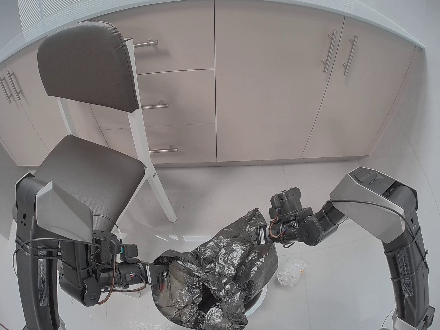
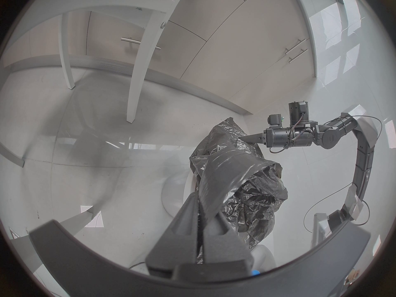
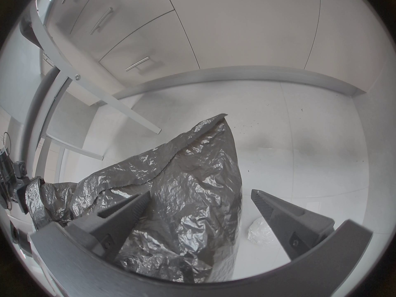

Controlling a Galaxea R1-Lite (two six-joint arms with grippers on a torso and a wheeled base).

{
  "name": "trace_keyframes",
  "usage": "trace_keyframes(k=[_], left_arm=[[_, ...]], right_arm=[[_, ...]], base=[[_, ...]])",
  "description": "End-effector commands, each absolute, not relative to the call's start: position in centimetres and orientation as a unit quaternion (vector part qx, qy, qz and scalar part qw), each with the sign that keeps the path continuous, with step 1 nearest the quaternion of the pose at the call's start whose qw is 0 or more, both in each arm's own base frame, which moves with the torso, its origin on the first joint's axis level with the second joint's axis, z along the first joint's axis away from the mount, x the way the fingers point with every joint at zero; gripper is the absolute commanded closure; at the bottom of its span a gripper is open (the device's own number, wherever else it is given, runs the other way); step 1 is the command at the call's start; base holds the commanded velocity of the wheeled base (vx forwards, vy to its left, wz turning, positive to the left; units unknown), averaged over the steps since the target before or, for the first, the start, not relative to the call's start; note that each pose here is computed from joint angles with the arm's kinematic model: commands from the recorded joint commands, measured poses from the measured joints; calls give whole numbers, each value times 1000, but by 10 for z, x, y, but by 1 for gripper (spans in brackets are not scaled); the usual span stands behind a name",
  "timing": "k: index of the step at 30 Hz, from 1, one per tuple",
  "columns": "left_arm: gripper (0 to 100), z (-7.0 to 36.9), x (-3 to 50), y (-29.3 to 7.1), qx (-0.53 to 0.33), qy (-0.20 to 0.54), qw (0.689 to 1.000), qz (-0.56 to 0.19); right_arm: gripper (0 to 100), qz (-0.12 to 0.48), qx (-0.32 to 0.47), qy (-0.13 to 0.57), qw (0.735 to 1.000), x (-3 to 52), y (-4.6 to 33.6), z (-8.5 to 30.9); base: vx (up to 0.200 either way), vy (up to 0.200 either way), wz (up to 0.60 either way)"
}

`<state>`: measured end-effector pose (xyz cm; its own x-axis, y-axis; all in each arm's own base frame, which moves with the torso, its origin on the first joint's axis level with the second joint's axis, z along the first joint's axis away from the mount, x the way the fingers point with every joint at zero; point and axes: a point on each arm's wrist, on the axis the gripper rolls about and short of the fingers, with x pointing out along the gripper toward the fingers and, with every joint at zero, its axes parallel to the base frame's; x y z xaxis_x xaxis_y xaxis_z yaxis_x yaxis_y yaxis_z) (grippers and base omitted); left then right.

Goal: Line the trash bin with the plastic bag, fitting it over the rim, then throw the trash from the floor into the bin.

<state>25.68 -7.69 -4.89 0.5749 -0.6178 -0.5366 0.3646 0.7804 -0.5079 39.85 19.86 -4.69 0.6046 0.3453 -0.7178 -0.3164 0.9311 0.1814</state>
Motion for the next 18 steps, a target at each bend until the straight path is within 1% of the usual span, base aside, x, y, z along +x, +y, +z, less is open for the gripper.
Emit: trace_keyframes(k=[1,3,4,18], left_arm=[[100,-50,257,-77,-174,366,870,-282],[100,-50,257,-77,-173,365,870,-282],[100,-50,257,-77,-173,365,870,-282],[100,-49,257,-77,-174,365,870,-282]], right_arm=[[0,186,17,405,895,399,199,-45],[0,187,17,404,895,399,200,-45],[100,187,17,404,895,399,200,-45],[100,188,17,405,895,398,202,-44]], base=[[0,0,0],[0,0,0],[0,0,0],[0,0,0]])
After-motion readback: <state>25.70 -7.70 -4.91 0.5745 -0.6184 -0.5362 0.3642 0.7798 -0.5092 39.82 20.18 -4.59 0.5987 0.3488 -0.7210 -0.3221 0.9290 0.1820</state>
